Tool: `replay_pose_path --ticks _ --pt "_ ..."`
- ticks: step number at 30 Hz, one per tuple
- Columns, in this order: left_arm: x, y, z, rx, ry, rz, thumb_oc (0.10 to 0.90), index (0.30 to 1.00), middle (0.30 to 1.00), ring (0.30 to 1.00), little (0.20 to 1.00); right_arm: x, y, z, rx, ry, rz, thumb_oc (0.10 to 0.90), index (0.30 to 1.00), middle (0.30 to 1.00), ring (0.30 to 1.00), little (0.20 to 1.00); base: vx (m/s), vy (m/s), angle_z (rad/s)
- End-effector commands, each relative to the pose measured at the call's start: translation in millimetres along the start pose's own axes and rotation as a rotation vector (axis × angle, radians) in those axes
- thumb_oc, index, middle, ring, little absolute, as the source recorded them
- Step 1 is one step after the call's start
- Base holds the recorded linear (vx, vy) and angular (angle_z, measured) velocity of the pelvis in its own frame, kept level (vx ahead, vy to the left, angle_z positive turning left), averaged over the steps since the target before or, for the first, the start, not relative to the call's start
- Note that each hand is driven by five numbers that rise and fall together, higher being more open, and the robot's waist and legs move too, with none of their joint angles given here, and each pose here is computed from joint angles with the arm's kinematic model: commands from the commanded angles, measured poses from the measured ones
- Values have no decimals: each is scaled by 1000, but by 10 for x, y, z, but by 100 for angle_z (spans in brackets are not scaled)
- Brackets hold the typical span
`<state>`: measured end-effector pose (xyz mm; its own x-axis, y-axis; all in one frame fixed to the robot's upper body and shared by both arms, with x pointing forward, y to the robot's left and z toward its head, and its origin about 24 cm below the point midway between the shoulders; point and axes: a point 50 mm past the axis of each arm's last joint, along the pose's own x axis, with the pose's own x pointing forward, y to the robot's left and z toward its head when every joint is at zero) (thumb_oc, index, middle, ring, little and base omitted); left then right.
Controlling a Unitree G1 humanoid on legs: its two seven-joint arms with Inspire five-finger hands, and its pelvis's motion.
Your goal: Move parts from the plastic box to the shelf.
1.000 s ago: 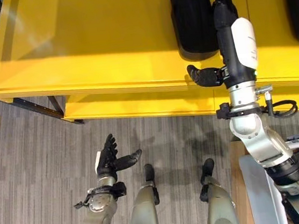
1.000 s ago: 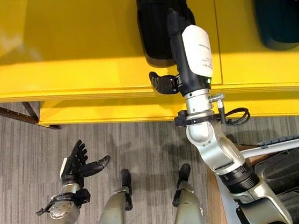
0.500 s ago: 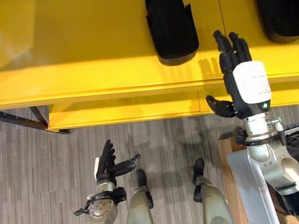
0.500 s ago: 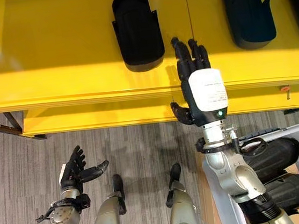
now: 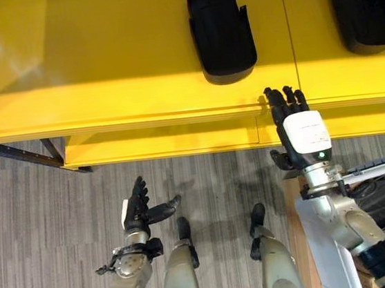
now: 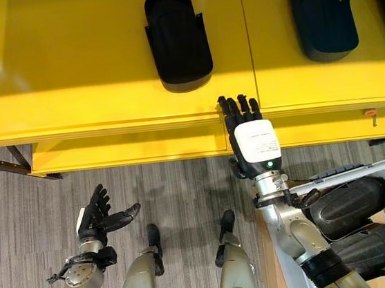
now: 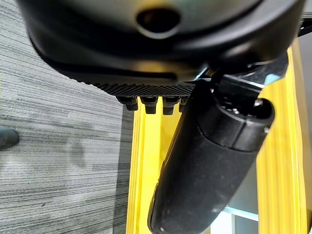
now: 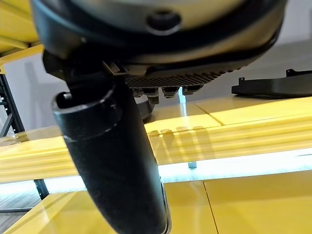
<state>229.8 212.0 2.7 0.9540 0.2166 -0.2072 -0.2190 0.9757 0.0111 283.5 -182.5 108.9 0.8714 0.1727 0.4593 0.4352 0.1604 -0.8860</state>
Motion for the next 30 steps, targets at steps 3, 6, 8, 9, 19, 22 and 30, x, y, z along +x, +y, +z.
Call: replay_pose_path --ticks 3,6,8,9,19,22,30 --pt "-37 26 209 33 -151 -13 900 1000 1000 1000 1000 268 -256 89 -71 -74 -171 900 1000 1000 1000 1000 0 0 0" --pt "-37 36 199 35 -146 -13 900 1000 1000 1000 1000 332 -302 118 -88 -97 -190 900 1000 1000 1000 1000 0 0 0" --pt "-37 33 201 36 -147 -16 900 1000 1000 1000 1000 362 -298 142 -88 -106 -190 900 1000 1000 1000 1000 0 0 0" --pt "-37 34 201 36 -148 -15 900 1000 1000 1000 1000 364 -297 143 -88 -107 -191 900 1000 1000 1000 1000 0 0 0" --pt "-41 46 208 29 -149 -27 900 1000 1000 1000 1000 498 -340 168 -155 -156 -179 900 1000 1000 1000 1000 0 0 0" --pt "-42 52 210 29 -150 -26 900 1000 1000 1000 1000 517 -324 175 -159 -163 -167 900 1000 1000 1000 1000 0 0 0" --pt "-41 59 216 23 -149 -30 900 1000 1000 1000 1000 570 -249 239 -175 -204 -105 900 1000 1000 1000 1000 9 -1 5"
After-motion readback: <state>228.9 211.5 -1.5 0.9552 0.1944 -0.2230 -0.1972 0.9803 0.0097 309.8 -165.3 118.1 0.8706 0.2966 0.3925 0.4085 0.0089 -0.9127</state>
